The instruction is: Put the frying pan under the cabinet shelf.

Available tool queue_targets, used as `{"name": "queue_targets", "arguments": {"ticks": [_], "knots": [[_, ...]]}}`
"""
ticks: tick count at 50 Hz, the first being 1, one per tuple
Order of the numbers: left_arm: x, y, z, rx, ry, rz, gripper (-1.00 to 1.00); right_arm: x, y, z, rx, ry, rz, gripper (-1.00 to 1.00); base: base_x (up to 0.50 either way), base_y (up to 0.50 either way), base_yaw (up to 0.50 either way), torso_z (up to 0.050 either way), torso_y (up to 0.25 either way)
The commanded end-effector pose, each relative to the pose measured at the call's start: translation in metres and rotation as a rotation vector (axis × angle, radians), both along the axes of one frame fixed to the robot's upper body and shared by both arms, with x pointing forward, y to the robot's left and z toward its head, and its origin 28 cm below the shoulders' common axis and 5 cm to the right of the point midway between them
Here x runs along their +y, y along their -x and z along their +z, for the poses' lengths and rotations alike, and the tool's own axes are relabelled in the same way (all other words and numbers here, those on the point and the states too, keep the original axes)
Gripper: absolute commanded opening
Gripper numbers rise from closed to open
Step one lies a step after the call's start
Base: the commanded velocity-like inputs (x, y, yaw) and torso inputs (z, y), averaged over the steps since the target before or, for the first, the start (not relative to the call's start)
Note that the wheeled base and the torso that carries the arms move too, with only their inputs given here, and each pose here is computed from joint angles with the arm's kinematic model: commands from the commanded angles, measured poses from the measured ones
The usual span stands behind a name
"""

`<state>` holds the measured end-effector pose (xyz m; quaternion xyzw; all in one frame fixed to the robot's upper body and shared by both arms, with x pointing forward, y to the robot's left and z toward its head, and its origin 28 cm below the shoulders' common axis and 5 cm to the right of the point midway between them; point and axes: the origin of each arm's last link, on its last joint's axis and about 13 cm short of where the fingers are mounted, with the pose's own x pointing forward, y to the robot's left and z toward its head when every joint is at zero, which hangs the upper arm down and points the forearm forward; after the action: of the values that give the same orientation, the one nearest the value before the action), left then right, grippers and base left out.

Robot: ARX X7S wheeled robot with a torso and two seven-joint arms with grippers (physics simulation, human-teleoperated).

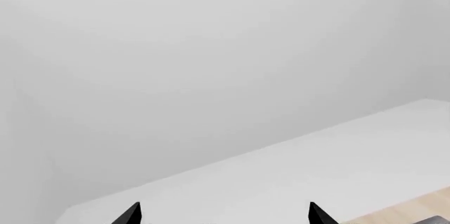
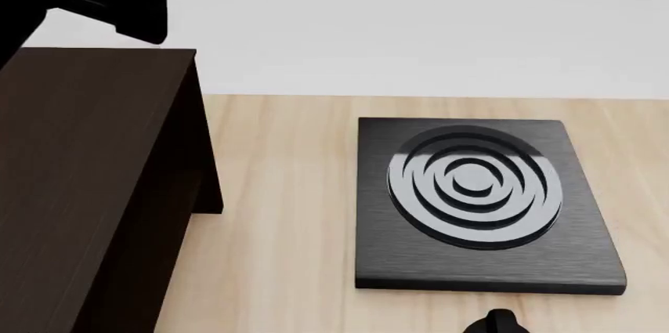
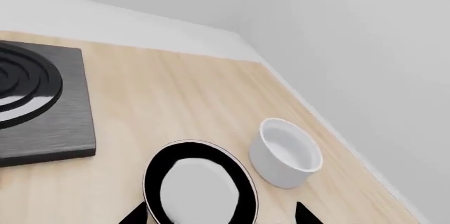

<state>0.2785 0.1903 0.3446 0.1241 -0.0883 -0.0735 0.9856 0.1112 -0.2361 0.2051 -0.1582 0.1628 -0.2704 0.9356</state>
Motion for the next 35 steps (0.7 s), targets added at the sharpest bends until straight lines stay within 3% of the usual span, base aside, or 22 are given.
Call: {"name": "queue_targets", "arguments": {"ticks": [1, 35], "knots": [[-0.001, -0.001, -0.002, 0.005, -0.001, -0.001, 1.00, 0.001, -0.006, -0.015, 0.046, -0.013, 0.022, 1.00, 0.00, 0.00, 0.00, 0.000, 0.000], [-0.003, 0.000, -0.003, 0.016, 0.003, -0.016, 1.00, -0.009, -0.005, -0.047, 0.088, -0.109, 0.021, 1.00, 0.00, 0.00, 0.00, 0.000, 0.000]]}}
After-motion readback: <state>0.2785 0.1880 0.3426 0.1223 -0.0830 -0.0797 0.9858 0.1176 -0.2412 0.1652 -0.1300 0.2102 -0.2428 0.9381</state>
